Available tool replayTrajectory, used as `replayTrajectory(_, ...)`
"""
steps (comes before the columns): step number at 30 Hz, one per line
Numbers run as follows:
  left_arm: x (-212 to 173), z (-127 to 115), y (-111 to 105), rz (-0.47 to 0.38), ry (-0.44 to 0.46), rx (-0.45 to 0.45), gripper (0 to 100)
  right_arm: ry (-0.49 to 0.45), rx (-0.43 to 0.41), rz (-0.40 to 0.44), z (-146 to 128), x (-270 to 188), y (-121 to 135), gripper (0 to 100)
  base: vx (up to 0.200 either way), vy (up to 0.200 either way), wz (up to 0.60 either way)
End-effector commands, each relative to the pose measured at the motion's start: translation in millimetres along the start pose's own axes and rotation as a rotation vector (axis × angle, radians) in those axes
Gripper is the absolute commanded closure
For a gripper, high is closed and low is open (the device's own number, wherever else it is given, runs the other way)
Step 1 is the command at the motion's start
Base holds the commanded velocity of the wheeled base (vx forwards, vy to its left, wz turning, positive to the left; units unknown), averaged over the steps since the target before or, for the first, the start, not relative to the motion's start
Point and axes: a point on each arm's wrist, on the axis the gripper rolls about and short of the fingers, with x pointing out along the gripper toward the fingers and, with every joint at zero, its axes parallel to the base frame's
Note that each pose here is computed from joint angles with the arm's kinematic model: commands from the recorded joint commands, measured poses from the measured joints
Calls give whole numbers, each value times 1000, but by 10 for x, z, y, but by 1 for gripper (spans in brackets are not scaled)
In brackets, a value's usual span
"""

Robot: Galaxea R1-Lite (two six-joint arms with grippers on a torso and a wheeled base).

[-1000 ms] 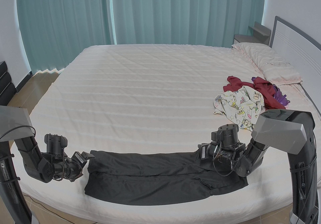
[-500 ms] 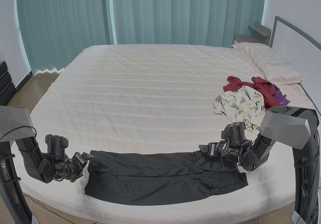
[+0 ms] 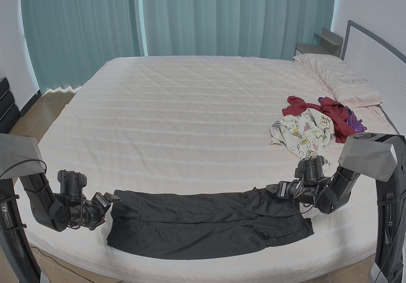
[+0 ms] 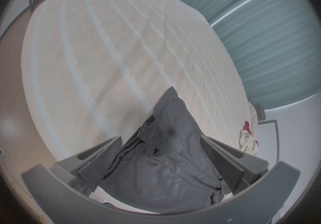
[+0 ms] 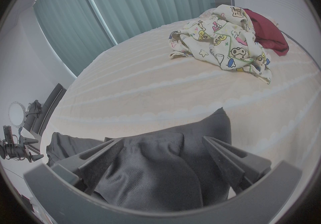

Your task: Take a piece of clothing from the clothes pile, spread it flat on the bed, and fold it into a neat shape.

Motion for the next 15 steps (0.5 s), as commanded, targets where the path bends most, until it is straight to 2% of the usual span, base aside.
replayTrajectory(1, 4, 1, 1, 0, 0, -1, 0, 22, 0, -5, -69, 24, -13, 0, 0, 0, 0)
replayTrajectory(3, 3, -1, 5, 2, 1, -1, 0, 27, 1, -5, -78, 30, -22, 0, 0, 0, 0)
replayTrajectory(4, 3, -1, 5, 2, 1, -1, 0, 32, 3, -2, -90, 49, -25, 100, 0, 0, 0)
replayTrajectory(10, 3, -1, 5, 2, 1, -1, 0, 26, 28, -8, -85, 66, -49, 100, 0, 0, 0)
replayTrajectory(15, 4, 1, 1, 0, 0, -1, 0, -32, 57, -1, 86, -63, -29, 100, 0, 0, 0)
